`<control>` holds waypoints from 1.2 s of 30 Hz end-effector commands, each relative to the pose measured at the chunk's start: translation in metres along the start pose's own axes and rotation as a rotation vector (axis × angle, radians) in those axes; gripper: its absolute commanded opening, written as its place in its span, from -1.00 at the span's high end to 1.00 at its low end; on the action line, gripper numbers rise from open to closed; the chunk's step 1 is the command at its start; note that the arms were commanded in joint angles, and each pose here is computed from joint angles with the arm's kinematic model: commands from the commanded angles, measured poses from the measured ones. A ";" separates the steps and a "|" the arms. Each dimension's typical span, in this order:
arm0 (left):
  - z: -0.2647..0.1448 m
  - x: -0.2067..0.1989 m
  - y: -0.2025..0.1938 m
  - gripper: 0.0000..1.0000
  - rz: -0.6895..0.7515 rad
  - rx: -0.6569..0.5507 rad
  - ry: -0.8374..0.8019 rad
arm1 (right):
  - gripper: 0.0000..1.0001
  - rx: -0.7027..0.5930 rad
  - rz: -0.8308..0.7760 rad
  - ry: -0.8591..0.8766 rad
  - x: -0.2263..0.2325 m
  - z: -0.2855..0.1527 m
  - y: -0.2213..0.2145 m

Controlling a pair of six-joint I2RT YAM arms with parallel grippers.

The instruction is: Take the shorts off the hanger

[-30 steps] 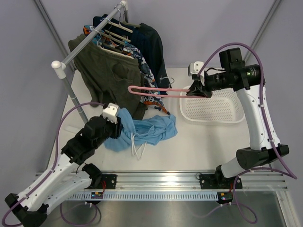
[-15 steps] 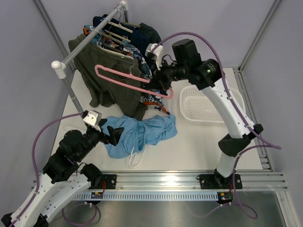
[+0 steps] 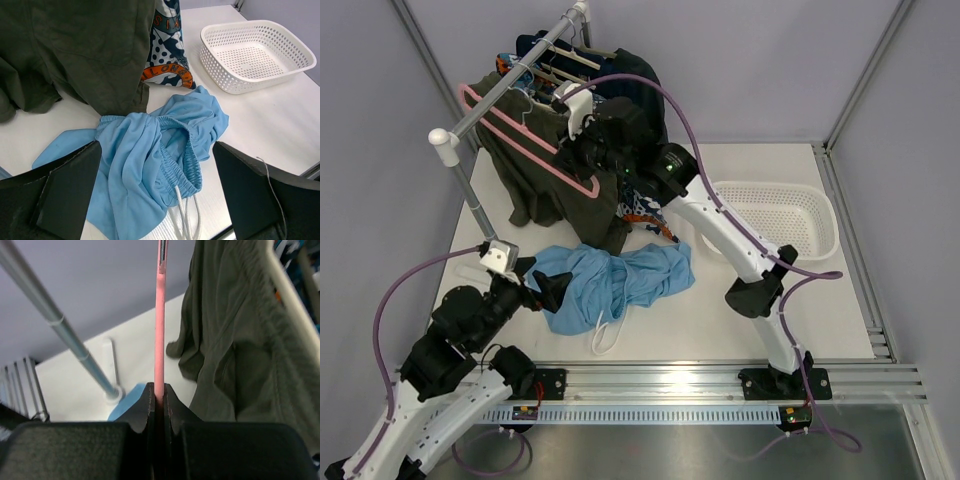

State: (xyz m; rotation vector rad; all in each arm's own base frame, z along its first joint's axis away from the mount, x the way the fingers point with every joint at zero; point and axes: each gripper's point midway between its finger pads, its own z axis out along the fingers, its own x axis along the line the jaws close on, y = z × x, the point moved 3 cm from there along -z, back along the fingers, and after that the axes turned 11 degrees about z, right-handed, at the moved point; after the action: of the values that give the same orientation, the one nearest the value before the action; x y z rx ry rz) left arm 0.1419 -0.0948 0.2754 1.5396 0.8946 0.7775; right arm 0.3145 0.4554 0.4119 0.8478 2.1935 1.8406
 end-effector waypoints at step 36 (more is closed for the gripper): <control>-0.021 0.000 0.028 -0.98 -0.045 -0.111 -0.017 | 0.85 -0.202 -0.146 0.087 0.024 0.078 0.000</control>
State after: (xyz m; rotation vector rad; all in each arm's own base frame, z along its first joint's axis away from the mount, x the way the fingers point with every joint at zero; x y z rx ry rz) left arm 0.1334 -0.0911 0.2839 1.4884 0.8959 0.7558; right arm 0.3371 0.5291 0.3868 0.6257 2.0501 1.9675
